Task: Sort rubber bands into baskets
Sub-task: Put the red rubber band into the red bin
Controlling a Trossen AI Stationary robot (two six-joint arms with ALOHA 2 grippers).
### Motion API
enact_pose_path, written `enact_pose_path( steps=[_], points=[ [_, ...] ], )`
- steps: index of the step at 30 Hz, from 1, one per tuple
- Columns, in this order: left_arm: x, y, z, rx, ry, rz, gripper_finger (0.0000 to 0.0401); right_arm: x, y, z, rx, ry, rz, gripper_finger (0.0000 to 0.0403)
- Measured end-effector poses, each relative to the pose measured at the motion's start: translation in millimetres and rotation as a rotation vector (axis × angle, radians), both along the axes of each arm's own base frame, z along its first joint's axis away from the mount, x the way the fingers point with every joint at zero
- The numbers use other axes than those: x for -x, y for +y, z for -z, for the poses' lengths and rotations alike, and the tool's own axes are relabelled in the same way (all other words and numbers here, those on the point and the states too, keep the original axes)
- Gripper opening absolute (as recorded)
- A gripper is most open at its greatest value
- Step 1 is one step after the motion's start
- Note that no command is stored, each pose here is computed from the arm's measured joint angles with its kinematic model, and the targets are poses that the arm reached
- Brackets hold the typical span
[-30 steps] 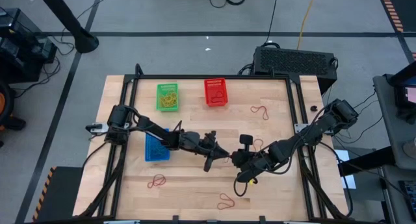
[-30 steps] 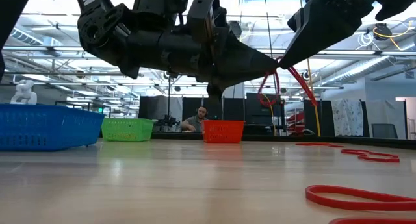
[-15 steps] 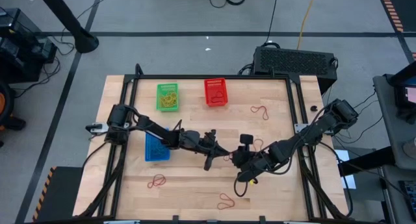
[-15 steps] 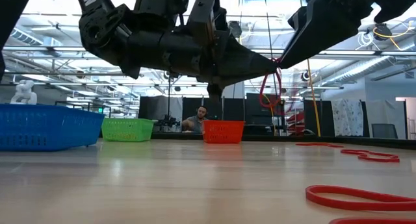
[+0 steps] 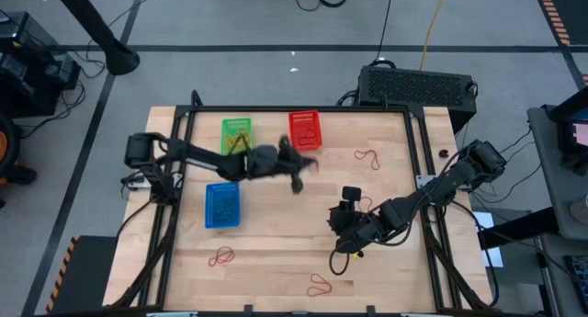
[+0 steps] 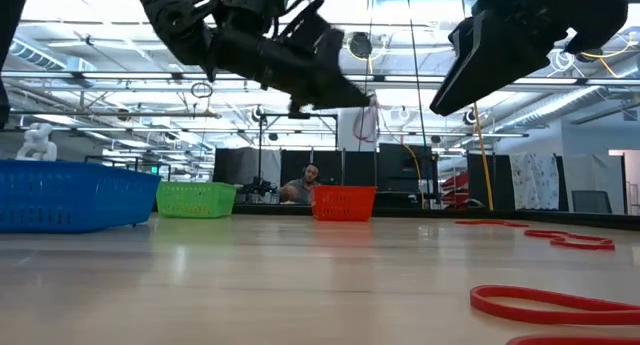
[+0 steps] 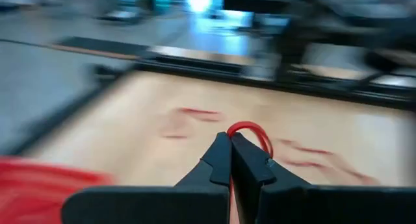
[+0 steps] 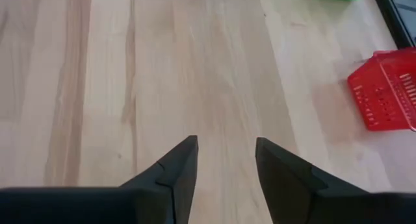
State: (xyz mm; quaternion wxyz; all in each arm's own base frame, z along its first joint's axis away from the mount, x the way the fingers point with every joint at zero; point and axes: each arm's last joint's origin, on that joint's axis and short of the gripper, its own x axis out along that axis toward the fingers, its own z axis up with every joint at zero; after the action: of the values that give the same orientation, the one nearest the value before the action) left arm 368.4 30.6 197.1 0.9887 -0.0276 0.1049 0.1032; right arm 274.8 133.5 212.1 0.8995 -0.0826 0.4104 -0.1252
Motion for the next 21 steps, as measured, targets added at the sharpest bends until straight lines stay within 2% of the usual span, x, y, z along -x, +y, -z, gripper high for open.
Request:
enact_pose_path(
  steps=[4, 8, 14, 21],
  points=[
    [11, 40, -10, -0.062, 0.024, -0.201, 0.0001, 1, 0, 1, 0.005, 0.008, 0.000, 0.0144],
    [21, 81, -5, -0.029, 0.037, -0.312, 0.0001, 0, 0, 2, 0.007, 0.012, 0.000, 0.0144],
    [32, 125, 17, 0.098, 0.063, -0.376, 0.0001, 0, 0, 3, 0.008, 0.014, 0.000, 0.0144],
    [38, 142, 28, 0.202, 0.057, -0.350, 0.0003, 0, 0, 3, 0.009, 0.014, 0.000, 0.0144]
  ],
)
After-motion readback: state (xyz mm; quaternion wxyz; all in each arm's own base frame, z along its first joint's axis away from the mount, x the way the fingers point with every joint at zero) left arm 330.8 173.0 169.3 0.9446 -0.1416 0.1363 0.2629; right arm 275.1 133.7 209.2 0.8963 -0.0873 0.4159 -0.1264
